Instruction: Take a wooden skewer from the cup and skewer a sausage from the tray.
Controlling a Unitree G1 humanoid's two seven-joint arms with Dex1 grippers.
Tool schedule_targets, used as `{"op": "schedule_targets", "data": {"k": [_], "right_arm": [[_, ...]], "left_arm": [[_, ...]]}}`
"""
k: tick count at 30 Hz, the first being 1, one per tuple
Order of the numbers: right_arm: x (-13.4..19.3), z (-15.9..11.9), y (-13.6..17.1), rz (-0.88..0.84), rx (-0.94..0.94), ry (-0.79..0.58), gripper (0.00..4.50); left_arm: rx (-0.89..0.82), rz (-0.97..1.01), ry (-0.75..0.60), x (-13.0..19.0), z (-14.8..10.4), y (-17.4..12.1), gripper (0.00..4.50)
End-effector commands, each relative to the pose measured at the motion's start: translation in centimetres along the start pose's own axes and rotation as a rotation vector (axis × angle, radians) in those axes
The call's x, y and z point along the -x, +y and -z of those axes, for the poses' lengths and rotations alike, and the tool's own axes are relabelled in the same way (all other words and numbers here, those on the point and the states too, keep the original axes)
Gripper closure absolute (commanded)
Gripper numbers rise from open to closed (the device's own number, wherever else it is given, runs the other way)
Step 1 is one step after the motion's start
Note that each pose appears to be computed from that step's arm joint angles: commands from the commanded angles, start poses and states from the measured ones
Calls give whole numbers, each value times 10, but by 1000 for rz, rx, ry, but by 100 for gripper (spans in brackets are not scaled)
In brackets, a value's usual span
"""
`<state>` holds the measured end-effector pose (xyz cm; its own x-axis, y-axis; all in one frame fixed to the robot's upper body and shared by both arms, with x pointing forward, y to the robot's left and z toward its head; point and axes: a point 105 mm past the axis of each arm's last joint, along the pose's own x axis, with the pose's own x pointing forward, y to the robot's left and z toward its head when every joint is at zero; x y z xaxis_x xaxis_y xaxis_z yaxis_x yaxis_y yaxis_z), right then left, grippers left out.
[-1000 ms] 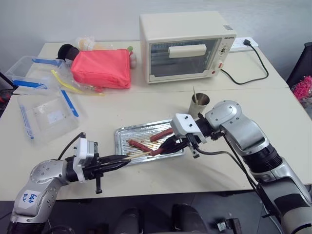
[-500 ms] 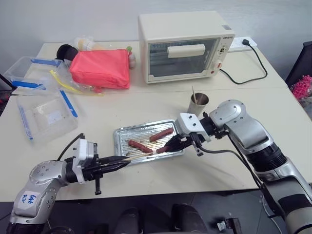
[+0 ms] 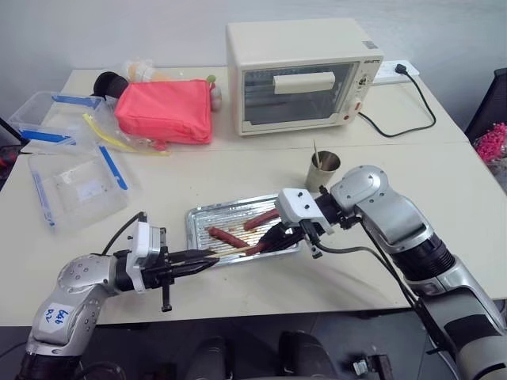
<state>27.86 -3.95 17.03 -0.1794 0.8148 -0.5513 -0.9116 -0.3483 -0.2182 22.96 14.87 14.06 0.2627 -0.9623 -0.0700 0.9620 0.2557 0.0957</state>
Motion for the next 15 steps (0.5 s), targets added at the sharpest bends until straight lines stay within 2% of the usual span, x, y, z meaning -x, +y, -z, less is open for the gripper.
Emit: {"op": "schedule_targets", "data": {"k": [1, 15], "right_arm": [[3, -14, -1, 4, 59, -14, 436], [29, 5, -9, 76, 27, 43, 436]], "left_arm": [[-15, -1, 1, 0, -1, 0, 450], [-5, -23, 22, 9, 0, -3, 450]]}}
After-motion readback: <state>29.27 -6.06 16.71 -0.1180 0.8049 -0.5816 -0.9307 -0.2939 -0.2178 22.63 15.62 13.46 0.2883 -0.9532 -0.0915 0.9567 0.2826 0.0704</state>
